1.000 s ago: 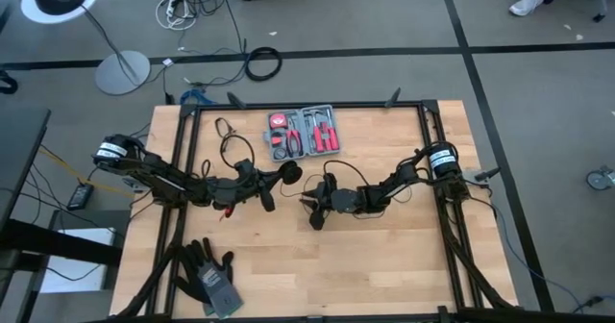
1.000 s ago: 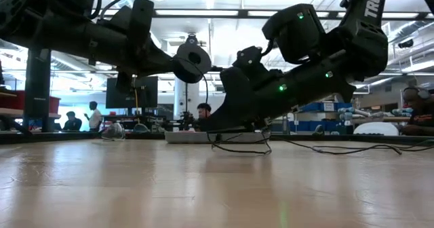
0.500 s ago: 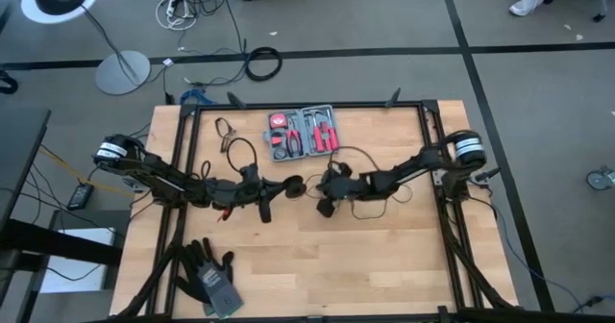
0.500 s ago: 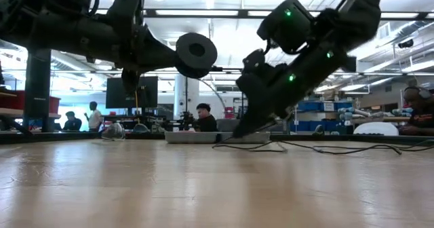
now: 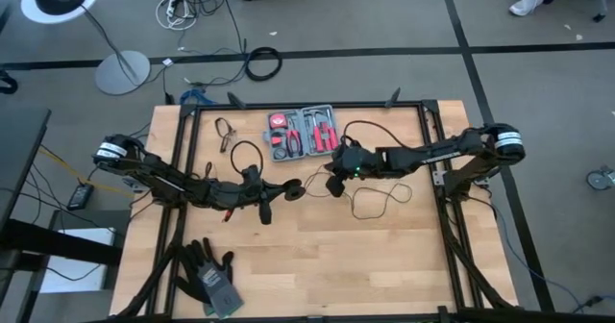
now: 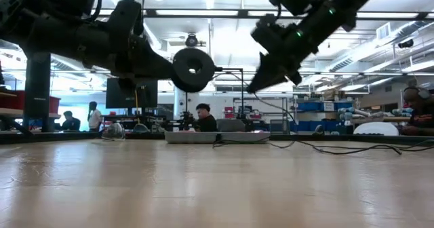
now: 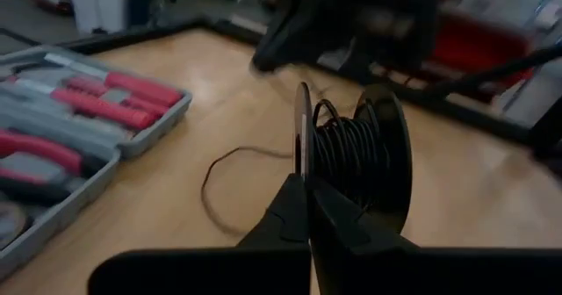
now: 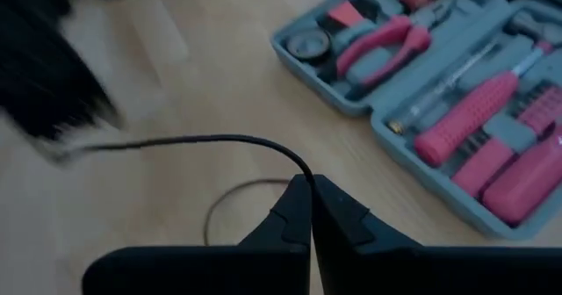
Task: Coil cords
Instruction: Coil the black wire onto the black spool
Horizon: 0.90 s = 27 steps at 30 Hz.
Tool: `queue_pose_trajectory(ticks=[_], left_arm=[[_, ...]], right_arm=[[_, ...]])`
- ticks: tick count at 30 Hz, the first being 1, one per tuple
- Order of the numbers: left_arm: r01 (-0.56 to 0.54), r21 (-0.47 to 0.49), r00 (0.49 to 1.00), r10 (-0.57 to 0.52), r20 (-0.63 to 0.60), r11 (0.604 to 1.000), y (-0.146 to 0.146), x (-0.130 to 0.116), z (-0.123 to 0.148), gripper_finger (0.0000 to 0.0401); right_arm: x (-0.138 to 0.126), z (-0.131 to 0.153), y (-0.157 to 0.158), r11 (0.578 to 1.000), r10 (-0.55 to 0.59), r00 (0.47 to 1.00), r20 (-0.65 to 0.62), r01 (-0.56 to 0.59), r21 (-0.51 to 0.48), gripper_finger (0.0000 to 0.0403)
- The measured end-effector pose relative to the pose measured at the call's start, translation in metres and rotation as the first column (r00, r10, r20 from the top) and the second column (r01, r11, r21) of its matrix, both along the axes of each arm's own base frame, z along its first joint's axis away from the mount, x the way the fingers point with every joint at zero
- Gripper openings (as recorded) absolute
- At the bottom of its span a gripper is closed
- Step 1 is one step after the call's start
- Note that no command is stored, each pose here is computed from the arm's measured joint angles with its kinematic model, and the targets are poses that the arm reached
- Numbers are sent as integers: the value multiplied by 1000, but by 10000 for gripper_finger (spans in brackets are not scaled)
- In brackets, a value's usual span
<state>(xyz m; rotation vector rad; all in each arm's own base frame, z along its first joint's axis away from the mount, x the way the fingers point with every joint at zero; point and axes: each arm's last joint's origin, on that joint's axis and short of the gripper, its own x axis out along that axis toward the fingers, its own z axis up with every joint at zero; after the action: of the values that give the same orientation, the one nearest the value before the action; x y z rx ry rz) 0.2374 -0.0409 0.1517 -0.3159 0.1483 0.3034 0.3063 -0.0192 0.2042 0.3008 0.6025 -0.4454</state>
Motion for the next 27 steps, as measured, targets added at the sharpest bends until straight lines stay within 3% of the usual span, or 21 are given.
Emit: queue_pose_trajectory(ticks=[7,11,18,27], left_arm=[[-80,72,970,94,-223,994,-3,20,7,0],[-139,134,942,173,-287,981,-2,29,18,0],[-225,135,932,253,-258,965,6,35,27,0],[-306,100,932,319,-173,947,6,37,32,0]], right_arm=[[25,29,5,998,60,998,17,-59,-31,0],[39,43,9,995,96,994,43,-94,-34,0],[70,39,27,983,181,980,77,-180,-17,0],[91,0,46,973,230,973,-13,-230,-17,0]])
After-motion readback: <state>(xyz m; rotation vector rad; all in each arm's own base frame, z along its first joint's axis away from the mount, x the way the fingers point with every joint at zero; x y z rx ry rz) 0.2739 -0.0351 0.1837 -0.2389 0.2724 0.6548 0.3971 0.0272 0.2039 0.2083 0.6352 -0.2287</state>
